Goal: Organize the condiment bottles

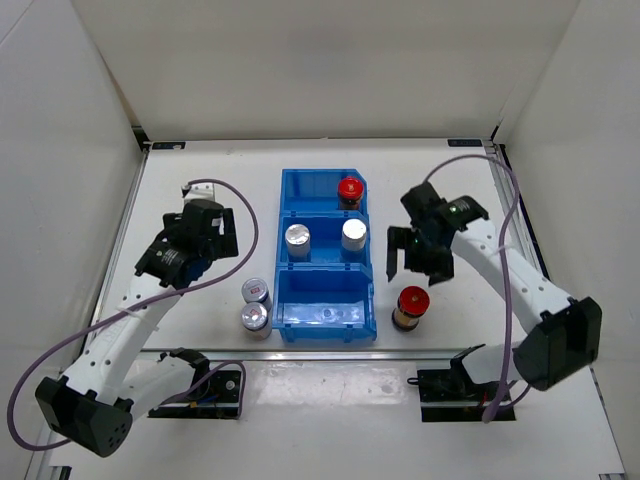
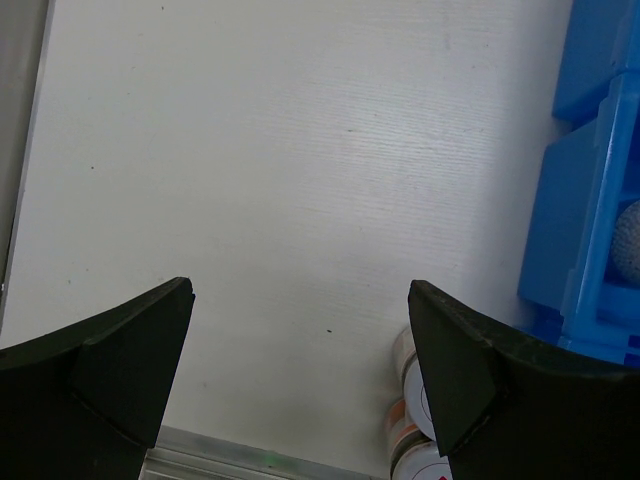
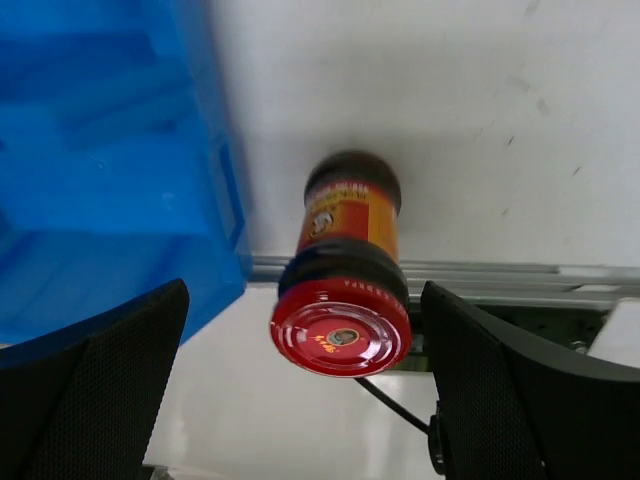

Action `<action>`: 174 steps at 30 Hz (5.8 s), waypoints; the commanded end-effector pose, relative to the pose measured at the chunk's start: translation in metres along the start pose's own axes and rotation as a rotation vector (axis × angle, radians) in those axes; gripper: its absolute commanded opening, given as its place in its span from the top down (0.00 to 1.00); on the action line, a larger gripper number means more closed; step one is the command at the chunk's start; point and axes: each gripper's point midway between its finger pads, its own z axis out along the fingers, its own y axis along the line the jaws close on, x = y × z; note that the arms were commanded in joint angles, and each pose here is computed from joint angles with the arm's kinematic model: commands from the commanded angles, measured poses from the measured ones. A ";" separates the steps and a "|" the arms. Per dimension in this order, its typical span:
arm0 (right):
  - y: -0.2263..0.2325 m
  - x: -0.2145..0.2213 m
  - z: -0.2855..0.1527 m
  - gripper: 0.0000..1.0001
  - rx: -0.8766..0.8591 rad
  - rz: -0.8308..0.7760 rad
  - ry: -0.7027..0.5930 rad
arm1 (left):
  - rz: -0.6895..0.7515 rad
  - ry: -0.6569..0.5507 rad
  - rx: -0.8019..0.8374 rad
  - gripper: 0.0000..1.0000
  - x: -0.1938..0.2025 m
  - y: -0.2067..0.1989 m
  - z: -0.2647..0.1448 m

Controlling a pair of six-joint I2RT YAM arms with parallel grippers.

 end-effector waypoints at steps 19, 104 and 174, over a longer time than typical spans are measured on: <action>-0.016 0.051 0.029 0.65 0.046 0.128 0.088 | -0.006 0.016 0.010 0.00 0.016 0.002 -0.002; 0.235 -0.202 0.016 1.00 -0.213 -0.584 -0.414 | 0.005 0.048 -0.017 0.00 0.030 0.010 -0.008; 0.108 -0.225 -0.155 0.00 -0.238 -0.281 -0.637 | -0.097 0.497 0.309 0.00 0.112 -0.090 0.013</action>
